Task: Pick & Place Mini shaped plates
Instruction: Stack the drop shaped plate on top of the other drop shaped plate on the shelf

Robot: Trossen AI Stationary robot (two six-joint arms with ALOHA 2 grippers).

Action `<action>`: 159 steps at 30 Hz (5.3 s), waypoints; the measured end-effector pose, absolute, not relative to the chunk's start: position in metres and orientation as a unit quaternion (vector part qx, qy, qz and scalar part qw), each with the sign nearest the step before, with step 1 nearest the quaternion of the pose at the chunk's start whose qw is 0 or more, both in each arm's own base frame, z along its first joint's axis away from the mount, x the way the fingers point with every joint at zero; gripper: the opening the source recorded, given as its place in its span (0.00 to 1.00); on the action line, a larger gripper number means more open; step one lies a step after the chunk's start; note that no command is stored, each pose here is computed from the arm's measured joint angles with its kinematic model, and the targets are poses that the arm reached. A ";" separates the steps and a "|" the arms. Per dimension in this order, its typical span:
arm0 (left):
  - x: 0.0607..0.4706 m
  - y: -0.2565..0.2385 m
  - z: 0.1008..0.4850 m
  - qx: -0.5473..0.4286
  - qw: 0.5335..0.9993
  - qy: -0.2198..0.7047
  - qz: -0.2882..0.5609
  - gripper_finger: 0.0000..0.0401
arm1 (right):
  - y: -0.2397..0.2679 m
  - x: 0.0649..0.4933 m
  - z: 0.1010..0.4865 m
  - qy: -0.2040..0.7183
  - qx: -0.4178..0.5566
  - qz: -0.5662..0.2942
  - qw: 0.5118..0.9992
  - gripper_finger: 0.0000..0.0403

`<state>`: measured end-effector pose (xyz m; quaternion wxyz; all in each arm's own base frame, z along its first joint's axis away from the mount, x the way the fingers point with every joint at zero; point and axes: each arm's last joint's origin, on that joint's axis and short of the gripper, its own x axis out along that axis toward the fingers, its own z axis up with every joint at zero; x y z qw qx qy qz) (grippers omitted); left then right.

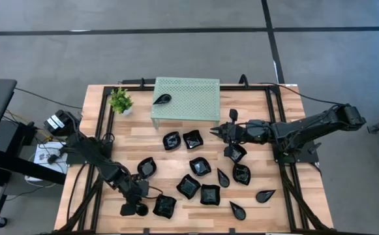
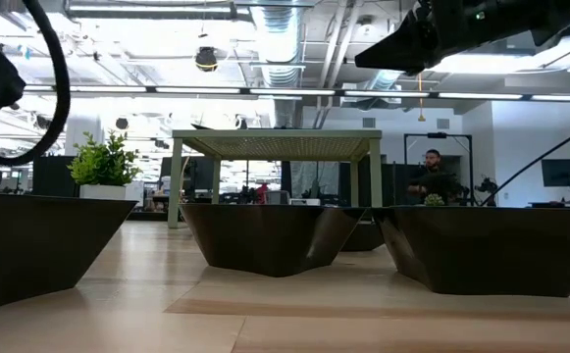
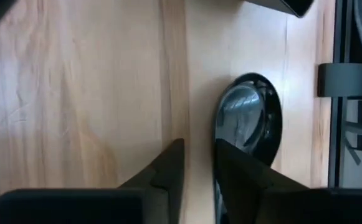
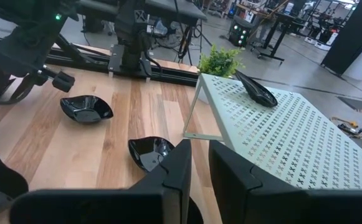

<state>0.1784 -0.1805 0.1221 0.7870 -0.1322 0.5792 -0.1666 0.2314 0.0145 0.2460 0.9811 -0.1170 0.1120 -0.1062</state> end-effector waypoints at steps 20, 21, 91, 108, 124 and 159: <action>0.200 -0.149 0.208 -0.133 0.944 0.303 -0.006 0.02 | 0.014 0.232 0.247 0.105 -0.107 -0.108 0.983 0.13; 0.201 -0.143 0.214 -0.123 0.952 0.280 0.011 0.02 | 0.014 0.232 0.247 0.105 -0.107 -0.108 0.983 0.13; 0.232 0.140 0.277 -0.126 0.881 0.334 0.311 0.02 | 0.002 0.232 0.249 0.096 -0.073 -0.138 0.983 0.13; 0.224 0.102 0.319 -0.030 0.927 0.285 0.242 0.02 | 0.002 0.232 0.249 0.096 -0.073 -0.139 0.983 0.13; 0.239 0.068 0.287 0.075 0.934 0.337 0.088 0.02 | 0.007 0.249 0.244 0.056 -0.098 -0.065 0.991 0.13; 0.166 -0.100 0.159 0.015 0.820 0.555 -0.139 0.02 | 0.088 0.387 0.224 0.226 -0.239 0.124 0.936 0.21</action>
